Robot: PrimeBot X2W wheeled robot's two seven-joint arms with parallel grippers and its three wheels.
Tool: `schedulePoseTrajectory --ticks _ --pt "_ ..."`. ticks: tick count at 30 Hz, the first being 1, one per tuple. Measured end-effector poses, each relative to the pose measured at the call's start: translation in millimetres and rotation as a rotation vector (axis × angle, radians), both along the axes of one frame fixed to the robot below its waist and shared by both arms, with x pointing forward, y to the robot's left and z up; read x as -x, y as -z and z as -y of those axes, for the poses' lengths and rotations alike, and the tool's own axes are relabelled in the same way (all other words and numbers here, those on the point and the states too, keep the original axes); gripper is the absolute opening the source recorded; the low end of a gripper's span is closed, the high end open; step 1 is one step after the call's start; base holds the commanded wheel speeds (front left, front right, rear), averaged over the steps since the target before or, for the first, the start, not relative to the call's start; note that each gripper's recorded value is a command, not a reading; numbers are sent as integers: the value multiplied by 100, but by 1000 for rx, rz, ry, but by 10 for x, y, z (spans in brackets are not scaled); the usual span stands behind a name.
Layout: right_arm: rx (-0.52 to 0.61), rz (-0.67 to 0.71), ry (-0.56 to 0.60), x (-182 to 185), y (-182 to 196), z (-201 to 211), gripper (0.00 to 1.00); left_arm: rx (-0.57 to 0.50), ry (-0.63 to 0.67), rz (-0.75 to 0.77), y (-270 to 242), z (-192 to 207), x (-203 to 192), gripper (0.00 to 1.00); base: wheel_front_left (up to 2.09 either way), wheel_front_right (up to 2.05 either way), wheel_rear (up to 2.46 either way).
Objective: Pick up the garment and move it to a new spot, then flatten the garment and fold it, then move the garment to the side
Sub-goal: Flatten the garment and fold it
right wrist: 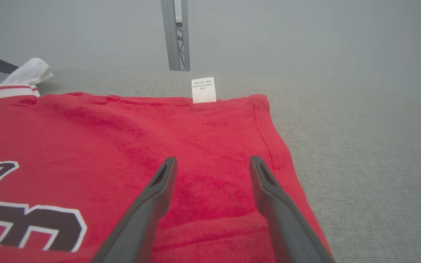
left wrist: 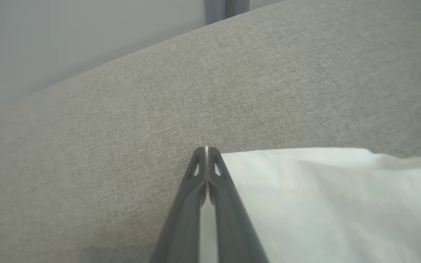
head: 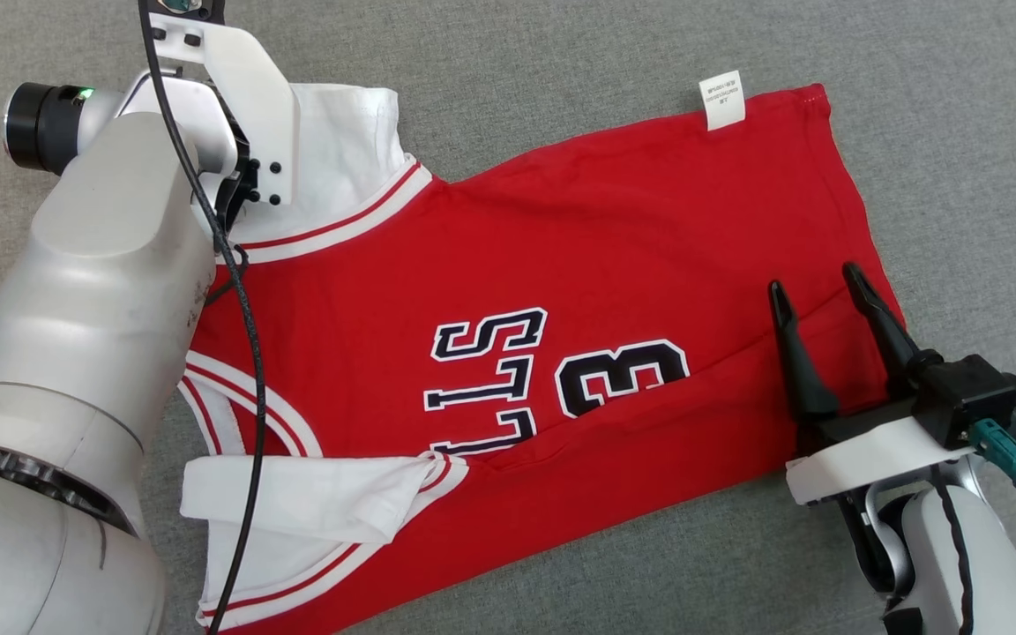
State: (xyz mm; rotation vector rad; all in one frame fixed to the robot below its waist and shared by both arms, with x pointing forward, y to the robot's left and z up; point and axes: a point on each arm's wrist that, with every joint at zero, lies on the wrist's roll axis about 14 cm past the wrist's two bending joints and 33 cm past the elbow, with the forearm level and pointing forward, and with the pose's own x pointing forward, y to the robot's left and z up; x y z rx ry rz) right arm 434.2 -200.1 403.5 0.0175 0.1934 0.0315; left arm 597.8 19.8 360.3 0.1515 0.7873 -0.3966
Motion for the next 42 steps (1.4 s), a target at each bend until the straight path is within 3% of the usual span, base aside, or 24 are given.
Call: schedulePoseTrajectory --ticks 7,17,24,30,31,32,39,40,41,42 --pt "-27 69 9 -294 -180 40 100 63 -3 65 -184 35 -147 0 0 0 0" --pt "124 -241 -48 -781 15 247 100 120 3 112 -354 -8 -260 0 0 0 0" --pt "144 -412 -20 -966 61 383 100 121 8 141 -417 -55 -317 0 0 0 0" --pt "137 -477 -7 -1059 83 408 100 122 21 162 -466 -56 -340 0 0 0 0" --pt "140 -492 -7 -1060 103 415 97 122 22 162 -464 -58 -338 0 0 0 0" --pt "144 -503 -6 -1063 119 427 76 120 23 162 -461 -61 -335 0 0 0 0" --pt "143 -553 -15 -1097 213 410 77 113 31 168 -460 -71 -328 0 0 0 0" --pt "144 -560 -15 -1098 231 413 71 112 33 168 -458 -71 -325 0 0 0 0" --pt "144 -560 -15 -1098 231 413 49 112 33 168 -458 -71 -325 0 0 0 0" --pt "144 -569 -15 -1095 255 417 38 112 35 168 -458 -68 -322 0 0 0 0"
